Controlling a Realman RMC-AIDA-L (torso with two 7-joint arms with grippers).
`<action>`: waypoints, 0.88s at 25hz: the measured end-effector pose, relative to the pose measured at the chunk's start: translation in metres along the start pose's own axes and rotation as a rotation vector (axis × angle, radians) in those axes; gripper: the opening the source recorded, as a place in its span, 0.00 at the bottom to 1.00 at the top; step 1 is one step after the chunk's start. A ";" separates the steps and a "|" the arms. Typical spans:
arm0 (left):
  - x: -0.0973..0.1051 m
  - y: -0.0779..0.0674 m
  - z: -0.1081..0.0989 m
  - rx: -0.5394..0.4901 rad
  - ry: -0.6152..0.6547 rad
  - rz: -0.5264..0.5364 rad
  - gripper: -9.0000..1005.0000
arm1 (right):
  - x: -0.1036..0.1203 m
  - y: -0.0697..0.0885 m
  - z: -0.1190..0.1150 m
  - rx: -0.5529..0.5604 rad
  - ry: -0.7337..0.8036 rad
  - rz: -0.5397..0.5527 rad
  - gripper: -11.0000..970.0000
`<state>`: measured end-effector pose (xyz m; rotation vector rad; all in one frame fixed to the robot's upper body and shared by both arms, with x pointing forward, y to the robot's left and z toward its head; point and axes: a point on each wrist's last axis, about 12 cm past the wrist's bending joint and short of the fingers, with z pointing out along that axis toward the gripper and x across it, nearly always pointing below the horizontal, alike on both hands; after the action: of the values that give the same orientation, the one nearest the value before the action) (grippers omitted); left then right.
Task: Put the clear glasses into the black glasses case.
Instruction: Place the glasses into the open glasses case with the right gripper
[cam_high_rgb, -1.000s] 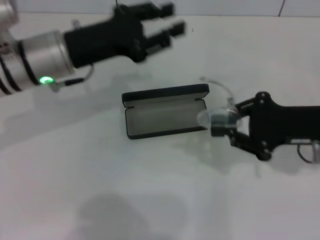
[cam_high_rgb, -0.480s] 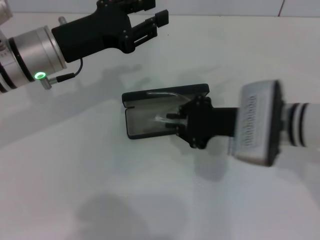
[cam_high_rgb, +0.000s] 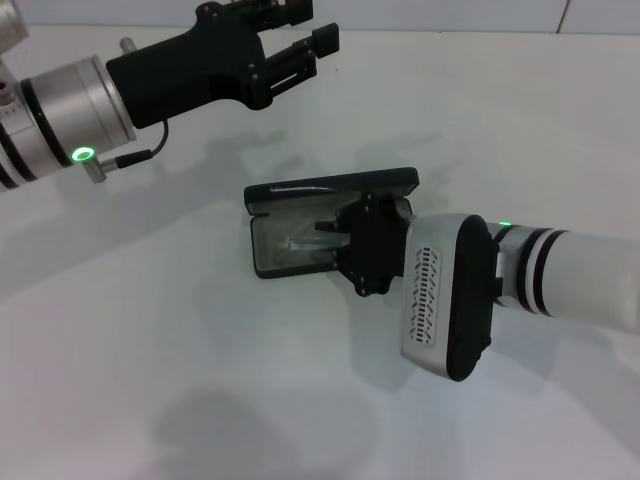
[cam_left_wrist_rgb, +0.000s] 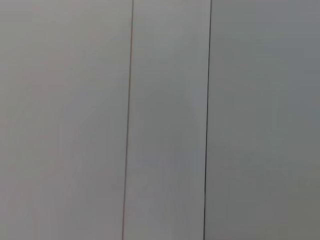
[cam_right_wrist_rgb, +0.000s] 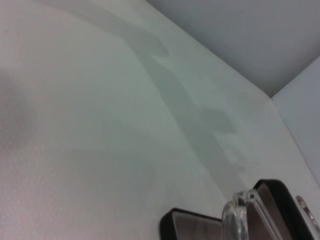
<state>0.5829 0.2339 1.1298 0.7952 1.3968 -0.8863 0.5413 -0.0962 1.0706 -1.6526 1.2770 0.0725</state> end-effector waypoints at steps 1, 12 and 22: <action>0.000 0.000 0.000 0.000 0.000 0.000 0.48 | -0.001 0.000 0.000 0.002 -0.003 0.000 0.26; 0.001 0.000 0.000 0.001 0.002 -0.003 0.48 | 0.002 0.004 0.001 0.030 0.034 -0.023 0.31; 0.003 -0.001 -0.004 -0.001 0.005 -0.008 0.48 | -0.006 0.017 -0.016 -0.050 -0.051 -0.004 0.55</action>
<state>0.5799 0.2371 1.1269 0.7925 1.4056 -0.8904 0.5175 -0.1024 1.0708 -1.6854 1.2418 0.1439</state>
